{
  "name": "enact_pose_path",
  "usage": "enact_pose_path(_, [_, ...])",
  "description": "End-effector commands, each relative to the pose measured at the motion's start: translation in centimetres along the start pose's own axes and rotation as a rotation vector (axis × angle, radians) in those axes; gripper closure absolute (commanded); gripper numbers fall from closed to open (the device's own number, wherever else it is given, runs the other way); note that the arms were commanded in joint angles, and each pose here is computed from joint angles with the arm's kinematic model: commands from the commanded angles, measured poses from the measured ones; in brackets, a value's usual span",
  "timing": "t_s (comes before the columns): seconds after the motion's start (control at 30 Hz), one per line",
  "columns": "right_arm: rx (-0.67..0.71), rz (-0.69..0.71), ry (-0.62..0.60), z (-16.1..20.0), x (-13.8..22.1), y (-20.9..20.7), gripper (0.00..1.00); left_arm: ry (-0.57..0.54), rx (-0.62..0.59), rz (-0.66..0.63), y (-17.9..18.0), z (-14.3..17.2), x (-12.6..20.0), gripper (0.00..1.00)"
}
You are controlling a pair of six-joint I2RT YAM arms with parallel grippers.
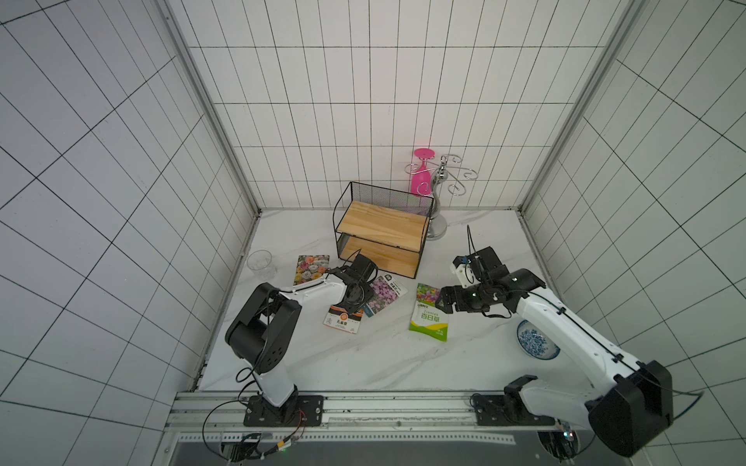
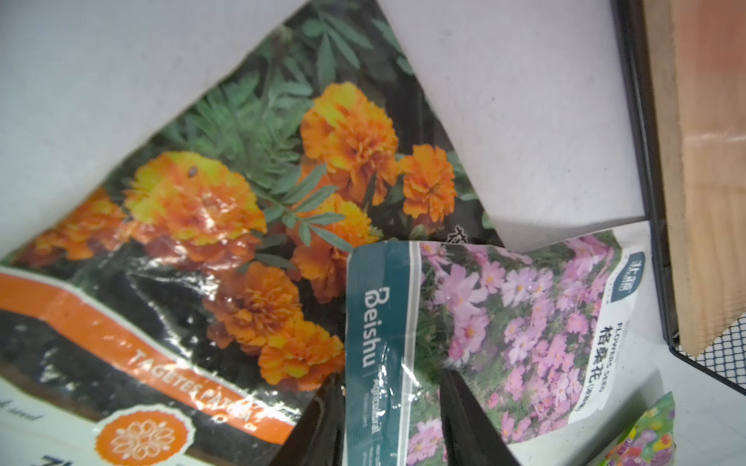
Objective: Take the seed bag off the shelf
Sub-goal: Adjust the seed packet at the center of the board, then move the seed packet to the center of the board.
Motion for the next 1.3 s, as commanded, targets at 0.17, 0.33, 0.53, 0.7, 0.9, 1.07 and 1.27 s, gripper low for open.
enact_pose_path(0.17, [-0.011,0.005,0.012,1.0,-0.3,-0.1,0.09,0.012,0.037,0.029,-0.1,1.4,0.0,0.58])
enact_pose_path(0.33, [-0.012,0.002,0.012,1.0,-0.4,-0.1,0.09,0.029,0.035,0.045,-0.8,2.7,0.1,0.58])
enact_pose_path(0.53, [-0.006,-0.001,0.014,0.8,-0.4,0.0,0.09,0.053,0.002,0.064,-1.7,4.6,0.5,0.58])
enact_pose_path(0.7, [-0.007,-0.002,0.019,0.8,-0.6,0.0,0.09,0.085,-0.023,0.066,-1.9,5.9,0.3,0.58])
enact_pose_path(0.9, [-0.008,-0.002,0.025,0.9,-0.9,-0.1,0.09,0.102,-0.030,0.083,-2.0,6.7,0.8,0.58])
enact_pose_path(1.07, [-0.005,-0.002,0.025,0.9,-0.9,-0.1,0.09,0.048,-0.095,0.072,-2.5,4.5,3.4,0.58])
enact_pose_path(1.27, [-0.007,-0.003,0.032,1.0,-1.2,-0.2,0.09,0.016,-0.062,0.055,-1.0,1.5,4.2,0.58])
Point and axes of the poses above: each gripper's point midway between its finger pads, its own x axis back along the fingers, its own y axis along the line the jaws close on, z = x × y, the point moved 7 cm from there along x, back along the fingers, and after that the axes turned 10 degrees about x, right-handed, at the moved point
